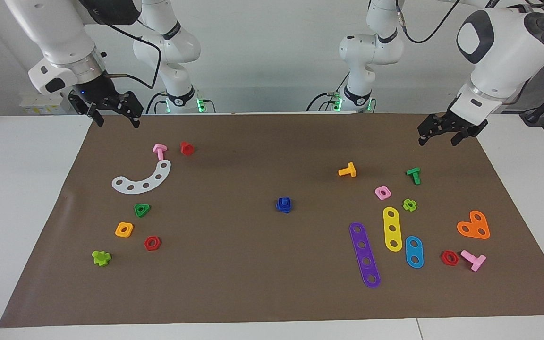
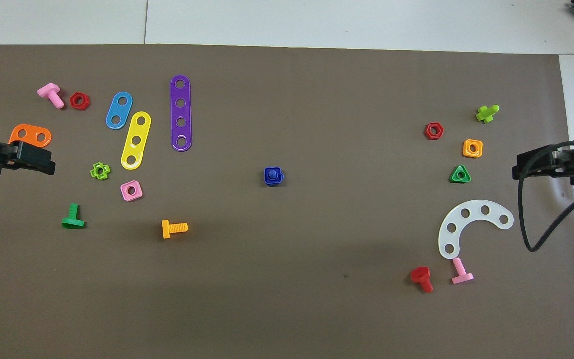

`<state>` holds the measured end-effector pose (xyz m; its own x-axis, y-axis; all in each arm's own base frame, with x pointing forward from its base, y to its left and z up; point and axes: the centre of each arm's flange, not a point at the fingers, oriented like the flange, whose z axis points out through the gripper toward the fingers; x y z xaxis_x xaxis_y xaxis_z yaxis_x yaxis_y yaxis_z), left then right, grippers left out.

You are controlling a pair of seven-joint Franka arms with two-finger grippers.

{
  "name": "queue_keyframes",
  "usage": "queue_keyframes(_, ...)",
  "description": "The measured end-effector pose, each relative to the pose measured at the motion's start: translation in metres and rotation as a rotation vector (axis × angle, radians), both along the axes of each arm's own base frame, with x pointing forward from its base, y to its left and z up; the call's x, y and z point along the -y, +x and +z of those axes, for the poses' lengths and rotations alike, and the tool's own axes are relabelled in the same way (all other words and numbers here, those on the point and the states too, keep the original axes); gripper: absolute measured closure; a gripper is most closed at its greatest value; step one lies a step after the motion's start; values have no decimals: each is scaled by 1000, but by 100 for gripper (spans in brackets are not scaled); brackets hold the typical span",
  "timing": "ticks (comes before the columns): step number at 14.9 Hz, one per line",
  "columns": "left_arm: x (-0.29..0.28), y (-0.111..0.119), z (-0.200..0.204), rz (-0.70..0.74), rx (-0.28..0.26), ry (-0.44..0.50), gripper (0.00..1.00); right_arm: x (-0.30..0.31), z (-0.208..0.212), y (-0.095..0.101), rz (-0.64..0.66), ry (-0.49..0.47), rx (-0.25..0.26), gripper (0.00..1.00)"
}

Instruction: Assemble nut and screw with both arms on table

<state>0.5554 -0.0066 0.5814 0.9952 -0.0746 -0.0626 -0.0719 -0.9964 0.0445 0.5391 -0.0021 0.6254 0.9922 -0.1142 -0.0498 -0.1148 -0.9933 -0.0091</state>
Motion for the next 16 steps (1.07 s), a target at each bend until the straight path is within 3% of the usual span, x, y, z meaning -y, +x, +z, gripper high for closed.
queue_keyframes(16, 10, 6, 13, -5, 90, 49, 0, 0, 0, 0, 0, 0, 0, 0)
